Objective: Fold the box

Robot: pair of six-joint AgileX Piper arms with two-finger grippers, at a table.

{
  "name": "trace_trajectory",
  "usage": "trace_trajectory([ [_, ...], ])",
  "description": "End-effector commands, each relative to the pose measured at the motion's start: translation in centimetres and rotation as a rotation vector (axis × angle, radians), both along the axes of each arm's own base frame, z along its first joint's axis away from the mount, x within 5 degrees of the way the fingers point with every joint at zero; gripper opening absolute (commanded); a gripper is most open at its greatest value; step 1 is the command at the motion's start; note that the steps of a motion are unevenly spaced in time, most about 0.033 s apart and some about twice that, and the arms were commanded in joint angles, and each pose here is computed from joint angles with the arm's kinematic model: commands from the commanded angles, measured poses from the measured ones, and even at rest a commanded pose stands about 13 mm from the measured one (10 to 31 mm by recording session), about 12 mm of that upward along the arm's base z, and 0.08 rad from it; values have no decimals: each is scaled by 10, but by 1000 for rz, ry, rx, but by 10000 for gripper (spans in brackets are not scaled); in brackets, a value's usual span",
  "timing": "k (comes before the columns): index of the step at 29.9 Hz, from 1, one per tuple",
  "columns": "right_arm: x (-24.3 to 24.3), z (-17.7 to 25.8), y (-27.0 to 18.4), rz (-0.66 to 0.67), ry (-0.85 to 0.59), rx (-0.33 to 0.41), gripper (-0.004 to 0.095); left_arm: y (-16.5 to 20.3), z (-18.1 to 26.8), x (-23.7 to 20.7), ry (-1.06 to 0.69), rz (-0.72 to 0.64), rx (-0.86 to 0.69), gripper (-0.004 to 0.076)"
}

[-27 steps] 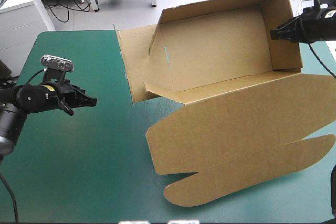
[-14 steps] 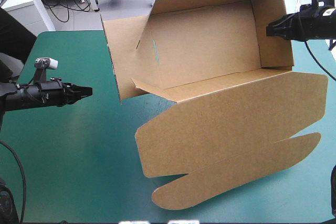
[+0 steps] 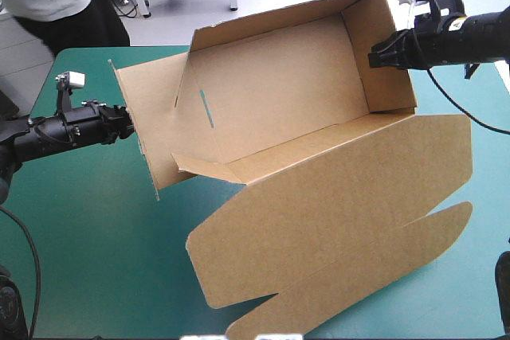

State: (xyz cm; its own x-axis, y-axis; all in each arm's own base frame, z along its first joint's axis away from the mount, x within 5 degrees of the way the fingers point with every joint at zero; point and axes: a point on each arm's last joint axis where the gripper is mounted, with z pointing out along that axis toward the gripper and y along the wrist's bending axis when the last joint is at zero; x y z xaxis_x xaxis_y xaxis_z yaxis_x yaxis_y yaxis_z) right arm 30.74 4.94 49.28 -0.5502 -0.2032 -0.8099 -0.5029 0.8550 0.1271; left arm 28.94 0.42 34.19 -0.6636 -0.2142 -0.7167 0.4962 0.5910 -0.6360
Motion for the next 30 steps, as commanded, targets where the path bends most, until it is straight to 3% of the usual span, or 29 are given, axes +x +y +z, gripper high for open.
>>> trace_trajectory([
  [1,-17,17,4,-6,-34,22,-18,-21,23,-10,-68,-119,-84,572],
  [11,-9,15,-2,-92,-50,-6,-16,-56,33,-13,-92,-222,-189,574],
  [17,-4,19,-2,-167,-98,23,-12,-70,40,-14,-114,-254,-266,574],
  [30,-6,25,38,-217,-230,-75,-12,-76,52,-19,-190,-265,-331,575],
])
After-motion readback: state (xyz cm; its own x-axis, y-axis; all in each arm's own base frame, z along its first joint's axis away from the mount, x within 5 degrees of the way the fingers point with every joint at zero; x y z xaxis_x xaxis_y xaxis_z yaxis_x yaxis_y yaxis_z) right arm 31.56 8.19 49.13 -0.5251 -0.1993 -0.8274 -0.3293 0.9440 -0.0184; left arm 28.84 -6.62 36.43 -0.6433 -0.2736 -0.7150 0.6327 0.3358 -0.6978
